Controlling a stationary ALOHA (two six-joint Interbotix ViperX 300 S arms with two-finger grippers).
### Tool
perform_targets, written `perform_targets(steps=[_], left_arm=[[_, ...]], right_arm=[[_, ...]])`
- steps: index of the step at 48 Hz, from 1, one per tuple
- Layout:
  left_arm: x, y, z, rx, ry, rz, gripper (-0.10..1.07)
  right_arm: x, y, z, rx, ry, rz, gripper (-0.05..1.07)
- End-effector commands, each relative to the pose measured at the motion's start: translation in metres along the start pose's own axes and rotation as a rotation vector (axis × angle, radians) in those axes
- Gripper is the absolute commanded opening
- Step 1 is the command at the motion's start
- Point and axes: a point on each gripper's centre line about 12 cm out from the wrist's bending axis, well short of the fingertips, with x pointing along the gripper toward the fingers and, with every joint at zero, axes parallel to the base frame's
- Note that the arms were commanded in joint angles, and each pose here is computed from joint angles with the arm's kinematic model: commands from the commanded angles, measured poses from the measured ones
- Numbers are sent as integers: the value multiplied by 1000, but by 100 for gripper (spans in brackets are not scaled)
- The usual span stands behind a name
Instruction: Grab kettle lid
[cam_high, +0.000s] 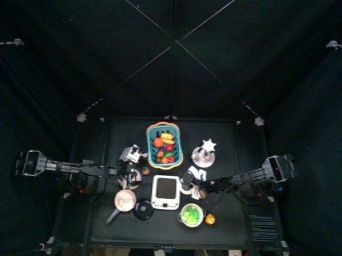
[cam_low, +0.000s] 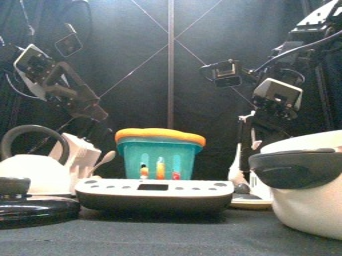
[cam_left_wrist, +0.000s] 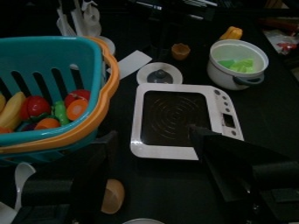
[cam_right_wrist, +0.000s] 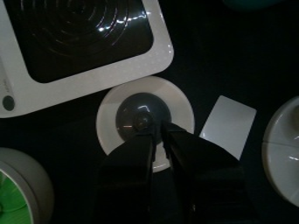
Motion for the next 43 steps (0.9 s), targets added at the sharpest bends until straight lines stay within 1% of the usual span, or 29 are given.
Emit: perform_targets(steps=[1,4,11,18,24,43], left_arm=[[1,1,5,-3,-17,2,98],[1,1,6,-1,-18,3,98],[1,1,5,-1,-17,2,98],[1,1,5,-3,-15,2,98],[0,1,4,-5,-14,3,98],[0,1,3,-3,-11,2,98]], right_arm=[[-6,5,8,23,-38,48,61],[-6,5,9,24,-46,63,65],[0,3,5,16,-30,54,70],[13,0,2,14,0,34,70],[19,-1,2,17,8,31,70],[25,-1,2,15,17,30,70]])
